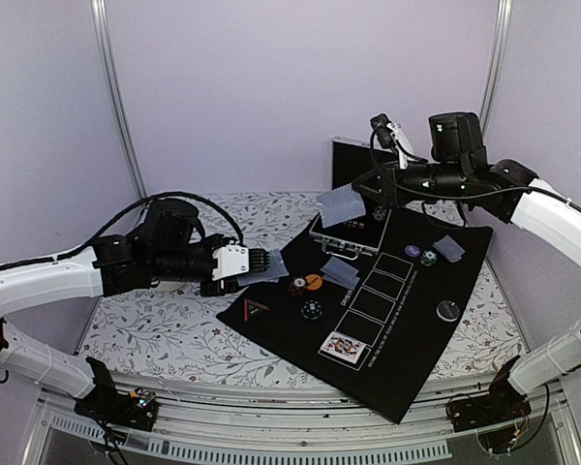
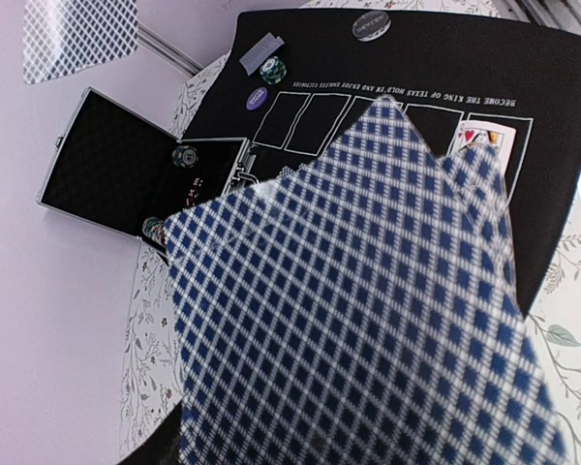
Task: Distribute texas hold em gaming equipment
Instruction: Flop the poker card in the community card area.
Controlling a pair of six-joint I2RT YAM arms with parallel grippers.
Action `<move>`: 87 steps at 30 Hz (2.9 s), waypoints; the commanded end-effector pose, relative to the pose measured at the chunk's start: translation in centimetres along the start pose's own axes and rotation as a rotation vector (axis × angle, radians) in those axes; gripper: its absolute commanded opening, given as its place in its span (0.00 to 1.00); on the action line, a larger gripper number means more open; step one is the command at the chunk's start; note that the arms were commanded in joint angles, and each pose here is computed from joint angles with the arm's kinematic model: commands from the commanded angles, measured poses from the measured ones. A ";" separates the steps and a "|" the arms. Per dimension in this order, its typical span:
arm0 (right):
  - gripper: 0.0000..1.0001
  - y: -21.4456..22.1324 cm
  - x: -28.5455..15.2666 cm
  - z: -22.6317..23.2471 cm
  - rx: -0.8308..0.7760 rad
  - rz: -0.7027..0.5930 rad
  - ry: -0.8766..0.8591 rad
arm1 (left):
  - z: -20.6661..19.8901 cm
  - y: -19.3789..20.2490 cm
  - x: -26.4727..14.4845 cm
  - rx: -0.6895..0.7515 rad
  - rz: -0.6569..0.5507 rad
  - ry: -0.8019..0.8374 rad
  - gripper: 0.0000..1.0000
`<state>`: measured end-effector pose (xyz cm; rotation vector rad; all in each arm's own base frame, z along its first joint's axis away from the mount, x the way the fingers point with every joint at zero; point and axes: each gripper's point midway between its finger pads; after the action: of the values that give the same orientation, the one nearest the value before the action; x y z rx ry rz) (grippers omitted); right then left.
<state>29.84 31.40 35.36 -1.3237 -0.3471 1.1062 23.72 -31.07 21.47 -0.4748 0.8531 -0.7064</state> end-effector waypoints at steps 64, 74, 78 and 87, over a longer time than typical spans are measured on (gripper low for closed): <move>0.02 33.6 2.5 -4.0 -1.509 0.596 -0.446 | -0.6 -0.6 -0.4 0.009 -0.032 0.009 0.48; 0.12 33.7 2.1 -4.5 -1.547 0.613 -0.427 | -0.6 -0.6 -0.4 0.011 -0.030 0.007 0.48; 0.30 33.2 1.6 -4.7 -1.575 0.614 -0.407 | -0.6 -0.6 -0.4 0.010 -0.030 0.007 0.48; 0.55 20.7 2.9 -0.8 -1.291 0.206 -0.154 | -0.7 -0.5 -0.3 0.011 -0.026 0.011 0.48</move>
<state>20.25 26.31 7.07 -2.6474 -1.3110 1.5224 23.54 -30.93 21.02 -0.4705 0.8620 -0.7047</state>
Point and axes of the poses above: each gripper's point midway between its finger pads, its own x axis out along the fingers, its own z axis along the line the jaws close on, y = z × x, and after that the axes turned 2 degrees about -x, right-handed
